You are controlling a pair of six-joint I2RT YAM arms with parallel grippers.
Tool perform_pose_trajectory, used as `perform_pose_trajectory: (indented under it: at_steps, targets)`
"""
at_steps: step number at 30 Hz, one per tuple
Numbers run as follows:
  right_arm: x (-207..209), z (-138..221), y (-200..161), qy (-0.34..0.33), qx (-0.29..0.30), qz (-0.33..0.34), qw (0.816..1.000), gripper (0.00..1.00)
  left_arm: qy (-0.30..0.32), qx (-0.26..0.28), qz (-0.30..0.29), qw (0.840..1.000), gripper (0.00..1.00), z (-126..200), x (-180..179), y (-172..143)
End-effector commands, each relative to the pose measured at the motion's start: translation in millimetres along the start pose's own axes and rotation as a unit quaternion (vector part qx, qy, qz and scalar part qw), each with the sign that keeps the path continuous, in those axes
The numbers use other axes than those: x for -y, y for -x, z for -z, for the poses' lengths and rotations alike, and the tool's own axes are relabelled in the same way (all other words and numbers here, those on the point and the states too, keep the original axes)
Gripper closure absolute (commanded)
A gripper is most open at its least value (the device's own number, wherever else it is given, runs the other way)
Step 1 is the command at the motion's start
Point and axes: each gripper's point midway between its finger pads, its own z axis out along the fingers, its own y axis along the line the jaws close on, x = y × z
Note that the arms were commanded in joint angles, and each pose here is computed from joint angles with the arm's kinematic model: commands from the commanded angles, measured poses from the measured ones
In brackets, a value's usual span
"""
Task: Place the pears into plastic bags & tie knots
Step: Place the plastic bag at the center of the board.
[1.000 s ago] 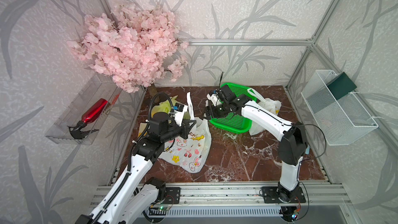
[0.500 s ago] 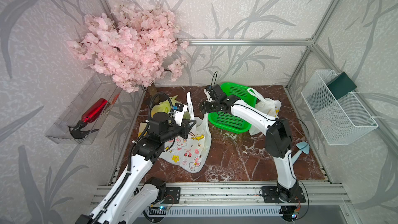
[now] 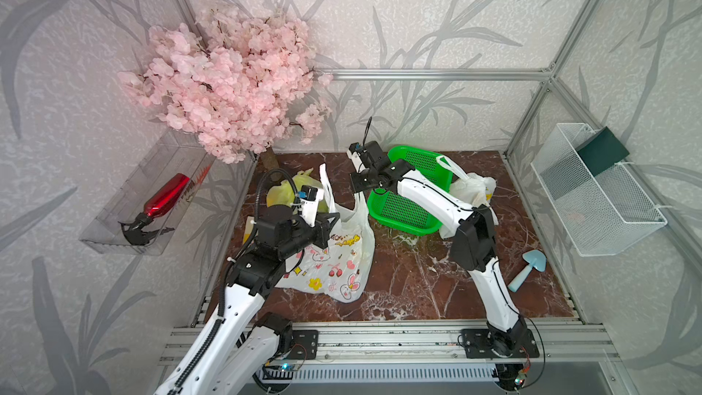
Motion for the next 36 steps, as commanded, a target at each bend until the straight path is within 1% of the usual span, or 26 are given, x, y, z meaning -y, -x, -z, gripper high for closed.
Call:
perform_pose_trajectory:
  at_steps: [1,4,6,8,11,12,14,17,19,22,23,24,25,26,27,29,30,32,34,36]
  targets:
    - [-66.7,110.0,33.0,0.107,0.051,0.02,0.993,1.0,0.073,0.042,-0.006,0.996,1.0,22.8,-18.2,12.7]
    - [-84.1,168.3,37.2,0.137,0.092,0.031,0.986,1.0,0.077,0.061,0.001,0.995,1.0,31.2,-17.7,14.4]
    - [-89.3,200.4,36.9,0.147,0.11,0.037,0.982,1.0,0.051,0.063,0.013,0.997,1.0,29.3,-9.9,13.4]
    - [-90.3,229.1,36.7,0.148,0.127,0.04,0.98,1.0,0.004,0.072,0.013,0.997,1.0,26.1,5.4,16.2]
    - [-78.1,253.1,36.3,0.123,0.142,0.036,0.981,1.0,-0.076,0.094,0.04,0.992,1.0,21.0,29.4,25.3]
    - [-73.0,258.7,37.5,0.118,0.146,0.033,0.982,1.0,-0.1,0.101,0.051,0.989,1.0,19.3,36.4,29.2]
    - [-59.2,268.7,41.6,0.105,0.155,0.02,0.982,1.0,-0.126,0.105,0.061,0.985,1.0,13.5,45.2,32.8]
    - [-32.4,274.9,45.0,0.066,0.161,0.005,0.985,1.0,-0.143,0.1,0.065,0.982,1.0,1.8,51.2,31.8]
    - [-12.4,267.7,40.6,0.039,0.155,-0.005,0.987,1.0,-0.153,0.091,0.069,0.982,1.0,-7.6,53.4,27.0]
    - [21.9,244.2,27.2,0.002,0.14,-0.029,0.99,1.0,-0.161,0.07,0.075,0.982,1.0,-28.4,51.1,12.3]
    - [33.3,236.3,21.8,-0.011,0.131,-0.037,0.991,0.98,-0.157,0.065,0.074,0.983,1.0,-34.6,48.2,7.4]
    - [42.6,231.3,17.3,-0.026,0.121,-0.039,0.991,0.91,-0.156,0.058,0.068,0.984,1.0,-38.5,47.3,3.7]
    - [50.3,231.4,15.3,-0.046,0.115,-0.035,0.992,0.87,-0.155,0.054,0.056,0.985,1.0,-40.1,46.8,1.5]
    - [56.5,235.0,13.9,-0.069,0.107,-0.026,0.991,0.83,-0.153,0.051,0.042,0.986,1.0,-40.5,46.6,0.6]
    - [61.5,242.0,15.2,-0.093,0.105,-0.016,0.99,0.76,-0.151,0.047,0.027,0.987,1.0,-39.7,47.0,-0.2]
    - [64.1,259.9,22.4,-0.126,0.115,0.007,0.985,0.59,-0.131,0.04,0.011,0.991,1.0,-37.1,42.3,-1.7]
    - [61.1,268.8,27.0,-0.141,0.123,0.028,0.982,0.52,-0.119,0.041,0.005,0.992,1.0,-35.1,39.2,-1.9]
    - [49.7,280.0,33.6,-0.162,0.131,0.069,0.976,0.44,-0.117,0.043,-0.014,0.992,1.0,-31.8,38.9,-3.8]
    - [31.4,279.9,35.7,-0.157,0.124,0.102,0.974,0.37,-0.117,0.037,-0.02,0.992,1.0,-31.5,38.4,-7.5]
    - [0.1,266.4,32.8,-0.094,0.105,0.117,0.983,0.32,-0.121,0.032,-0.015,0.992,1.0,-33.0,39.1,-9.6]
